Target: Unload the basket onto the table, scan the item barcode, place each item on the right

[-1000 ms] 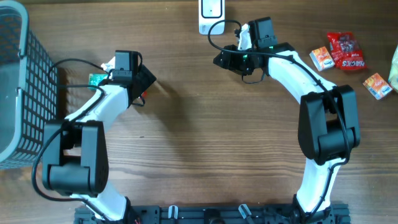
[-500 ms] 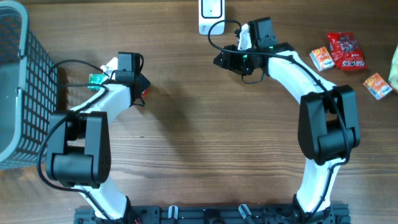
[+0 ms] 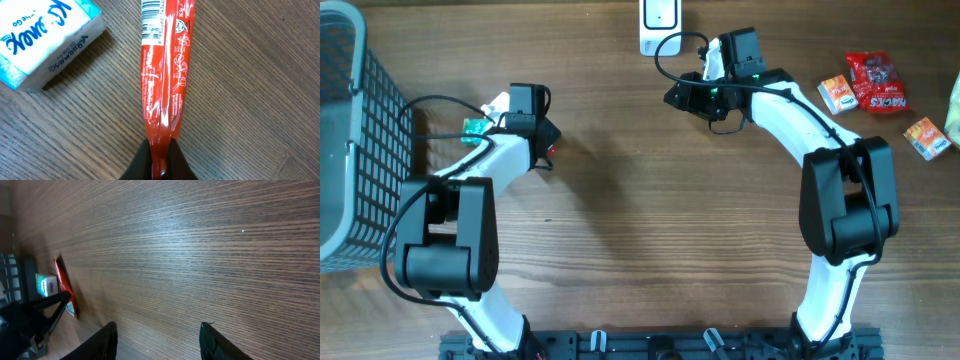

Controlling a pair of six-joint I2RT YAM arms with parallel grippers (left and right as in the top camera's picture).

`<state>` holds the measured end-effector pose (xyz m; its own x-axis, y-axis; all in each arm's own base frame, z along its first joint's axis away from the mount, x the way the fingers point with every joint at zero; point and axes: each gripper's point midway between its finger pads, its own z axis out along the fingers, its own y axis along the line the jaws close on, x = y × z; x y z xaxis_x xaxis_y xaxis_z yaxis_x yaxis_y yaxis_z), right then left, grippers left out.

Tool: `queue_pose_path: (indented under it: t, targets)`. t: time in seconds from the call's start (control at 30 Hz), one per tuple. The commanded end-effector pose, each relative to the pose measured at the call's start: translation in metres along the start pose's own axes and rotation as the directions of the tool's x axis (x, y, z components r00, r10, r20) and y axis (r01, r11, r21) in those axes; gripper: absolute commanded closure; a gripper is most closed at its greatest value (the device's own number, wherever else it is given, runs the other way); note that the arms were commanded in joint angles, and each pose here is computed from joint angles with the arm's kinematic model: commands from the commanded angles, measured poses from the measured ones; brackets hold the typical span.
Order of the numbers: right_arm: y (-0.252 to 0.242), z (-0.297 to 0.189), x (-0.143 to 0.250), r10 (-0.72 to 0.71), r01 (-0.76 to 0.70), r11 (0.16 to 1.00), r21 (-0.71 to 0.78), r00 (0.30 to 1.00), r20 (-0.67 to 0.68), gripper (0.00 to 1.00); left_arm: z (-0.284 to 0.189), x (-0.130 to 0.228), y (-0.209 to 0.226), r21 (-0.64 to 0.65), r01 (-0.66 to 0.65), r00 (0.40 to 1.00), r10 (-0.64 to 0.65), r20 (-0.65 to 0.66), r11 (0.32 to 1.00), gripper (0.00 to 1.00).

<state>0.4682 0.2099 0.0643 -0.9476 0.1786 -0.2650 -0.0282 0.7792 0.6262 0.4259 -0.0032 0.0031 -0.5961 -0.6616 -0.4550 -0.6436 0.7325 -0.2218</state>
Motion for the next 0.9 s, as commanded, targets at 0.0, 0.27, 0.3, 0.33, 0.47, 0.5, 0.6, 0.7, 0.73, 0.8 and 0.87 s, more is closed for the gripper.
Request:
queue_pose_path:
  t: [0.0, 0.27, 0.3, 0.33, 0.47, 0.5, 0.6, 0.7, 0.73, 0.8, 0.87]
  targets:
    - [-0.003, -0.001, -0.003, -0.003, 0.002, 1.000, 0.027, 1.000, 0.019, 0.47, -0.012, 0.025, -0.024, 0.101, -0.026, 0.994, 0.037, -0.103, 0.995, 0.96]
    - [-0.022, -0.006, -0.006, 0.026, -0.029, 0.995, 0.097, 0.999, 0.034, 0.51, -0.046, 0.117, -0.071, 0.256, -0.244, 0.915, 0.310, -0.258, 0.935, 0.96]
    - [-0.025, -0.007, -0.006, 0.034, -0.037, 0.994, 0.102, 0.999, 0.031, 0.52, -0.050, 0.127, -0.076, 0.271, -0.277, 0.902, 0.347, -0.259, 0.922, 0.96]
    - [-0.029, -0.009, -0.006, 0.046, -0.049, 0.993, 0.108, 0.999, 0.029, 0.57, -0.054, 0.137, -0.081, 0.287, -0.308, 0.888, 0.383, -0.256, 0.907, 0.96]
    - [-0.058, -0.023, -0.004, 0.153, -0.153, 0.977, 0.151, 0.988, 0.016, 0.73, -0.061, 0.154, -0.088, 0.265, -0.414, 0.862, 0.469, -0.194, 0.871, 0.96]
    - [-0.066, -0.028, -0.004, 0.182, -0.181, 0.970, 0.159, 0.983, 0.012, 0.74, -0.061, 0.154, -0.086, 0.244, -0.431, 0.861, 0.476, -0.176, 0.869, 0.96]
    - [-0.082, -0.041, -0.003, 0.232, -0.229, 0.963, 0.146, 0.973, -0.007, 0.69, -0.062, 0.155, -0.088, 0.241, -0.496, 0.832, 0.536, -0.142, 0.834, 0.96]
    - [-0.083, -0.053, -0.004, 0.204, -0.202, 0.978, 0.048, 0.978, -0.051, 0.64, -0.069, 0.152, -0.099, 0.263, -0.545, 0.803, 0.586, -0.110, 0.796, 0.73]
    - [-0.081, -0.055, -0.003, 0.198, -0.197, 0.980, 0.023, 0.978, -0.060, 0.62, -0.072, 0.148, -0.104, 0.270, -0.542, 0.806, 0.583, -0.100, 0.796, 0.62]
    - [-0.078, -0.057, -0.003, 0.181, -0.183, 0.983, -0.009, 0.981, -0.071, 0.56, -0.082, 0.138, -0.118, 0.289, -0.533, 0.816, 0.573, -0.071, 0.795, 0.58]
    - [-0.076, -0.057, -0.002, 0.170, -0.172, 0.985, -0.017, 0.982, -0.076, 0.50, -0.096, 0.128, -0.134, 0.314, -0.525, 0.825, 0.564, -0.043, 0.791, 0.42]
